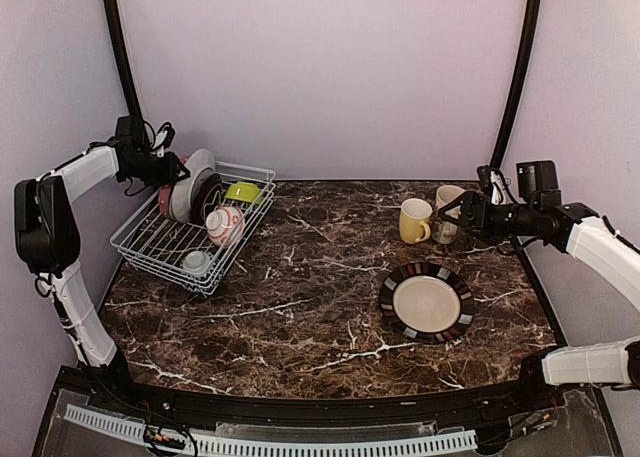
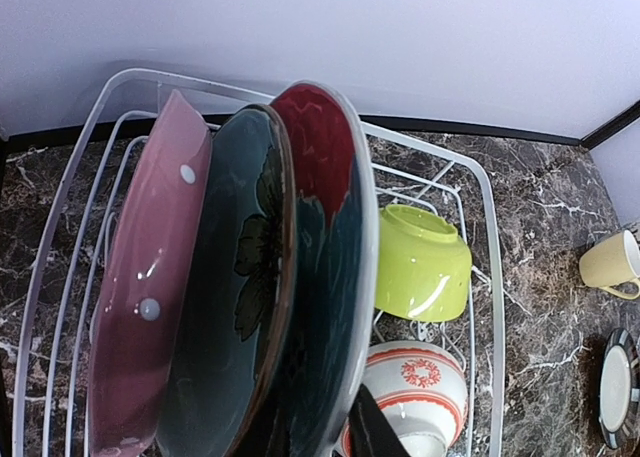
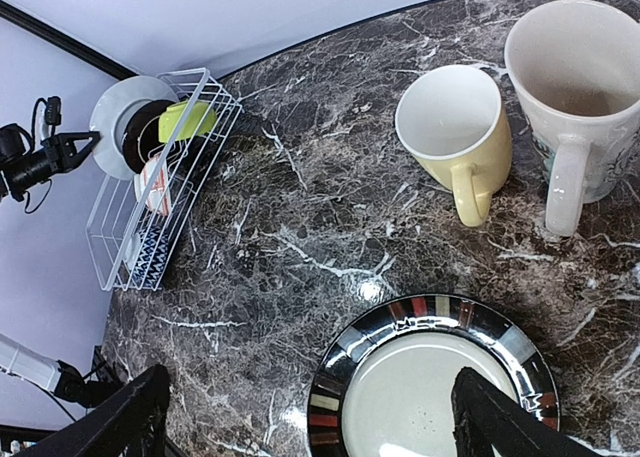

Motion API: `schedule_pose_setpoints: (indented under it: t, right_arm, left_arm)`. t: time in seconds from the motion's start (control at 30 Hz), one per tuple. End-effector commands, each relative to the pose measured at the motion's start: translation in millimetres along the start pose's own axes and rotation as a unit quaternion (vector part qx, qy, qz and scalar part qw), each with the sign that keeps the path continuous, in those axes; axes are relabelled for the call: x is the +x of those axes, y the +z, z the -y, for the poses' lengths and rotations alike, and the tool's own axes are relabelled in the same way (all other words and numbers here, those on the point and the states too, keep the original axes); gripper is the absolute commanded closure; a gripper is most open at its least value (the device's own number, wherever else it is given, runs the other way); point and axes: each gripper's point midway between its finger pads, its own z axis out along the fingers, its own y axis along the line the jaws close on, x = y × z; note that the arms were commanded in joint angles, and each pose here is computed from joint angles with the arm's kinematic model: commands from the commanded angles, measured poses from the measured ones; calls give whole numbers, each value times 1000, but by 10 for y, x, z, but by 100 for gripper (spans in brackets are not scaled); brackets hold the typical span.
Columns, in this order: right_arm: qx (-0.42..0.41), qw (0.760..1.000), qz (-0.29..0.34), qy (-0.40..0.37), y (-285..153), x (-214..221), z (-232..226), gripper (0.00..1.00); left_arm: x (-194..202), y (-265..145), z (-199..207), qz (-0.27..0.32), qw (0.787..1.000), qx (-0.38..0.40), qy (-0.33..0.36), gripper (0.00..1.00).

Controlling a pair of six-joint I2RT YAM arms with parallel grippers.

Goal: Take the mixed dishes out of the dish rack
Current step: Grab the plate from the dish rack.

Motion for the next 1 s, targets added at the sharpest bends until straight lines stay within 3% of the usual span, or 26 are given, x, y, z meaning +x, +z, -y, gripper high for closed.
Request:
schedule_pose_setpoints:
  t: [0.0,0.23,0.67,0.97]
  right_arm:
    - [-7,1000,2,-2,34,10,-8,5]
    - [-7,1000,0,0,50,26,4,5]
    - [-10,1000,5,-3,25,-21,-38,5]
    - [-2,1000,14,-11,-66,-116,-99,4]
  left_arm:
    - [187,196,86,-34,999,34,-1,78]
    - [219,249,42,-42,999,28,0,76]
    - [-16,-39,133,2,1000,10,27,98]
    - [-244,-374,426,49,997,51,37,99]
